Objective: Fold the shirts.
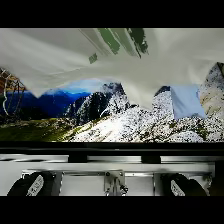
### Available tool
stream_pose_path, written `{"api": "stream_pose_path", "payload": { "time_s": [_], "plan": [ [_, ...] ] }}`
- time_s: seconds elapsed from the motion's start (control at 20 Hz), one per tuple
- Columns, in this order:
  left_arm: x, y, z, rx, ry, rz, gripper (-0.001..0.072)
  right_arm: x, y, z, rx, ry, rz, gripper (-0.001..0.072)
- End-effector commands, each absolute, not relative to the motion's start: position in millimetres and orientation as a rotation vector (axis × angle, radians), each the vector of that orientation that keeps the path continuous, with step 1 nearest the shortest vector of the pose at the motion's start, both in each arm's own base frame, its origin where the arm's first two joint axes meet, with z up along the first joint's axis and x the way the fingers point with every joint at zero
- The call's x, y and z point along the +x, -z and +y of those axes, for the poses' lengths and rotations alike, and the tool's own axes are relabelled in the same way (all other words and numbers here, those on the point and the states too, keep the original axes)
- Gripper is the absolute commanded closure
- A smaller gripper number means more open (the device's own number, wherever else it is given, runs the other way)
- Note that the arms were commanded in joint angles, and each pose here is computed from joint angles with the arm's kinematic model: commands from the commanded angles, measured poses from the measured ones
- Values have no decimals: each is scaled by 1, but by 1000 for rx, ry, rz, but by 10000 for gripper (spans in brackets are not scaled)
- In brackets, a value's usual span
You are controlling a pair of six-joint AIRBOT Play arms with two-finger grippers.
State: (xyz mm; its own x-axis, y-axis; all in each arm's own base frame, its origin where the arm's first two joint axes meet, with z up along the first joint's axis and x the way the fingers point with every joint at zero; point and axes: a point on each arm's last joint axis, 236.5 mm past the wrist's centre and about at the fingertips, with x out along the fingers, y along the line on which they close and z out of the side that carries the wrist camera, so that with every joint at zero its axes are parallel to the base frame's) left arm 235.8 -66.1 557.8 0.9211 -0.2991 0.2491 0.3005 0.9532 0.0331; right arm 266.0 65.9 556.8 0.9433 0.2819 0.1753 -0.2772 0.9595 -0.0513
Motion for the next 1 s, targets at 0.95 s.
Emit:
{"api": "stream_pose_path", "payload": {
  "time_s": [0.95],
  "plan": [
    [423,-128,5,-340,145,780,673,508,-121,47,181,-169,986,654]
  ]
}}
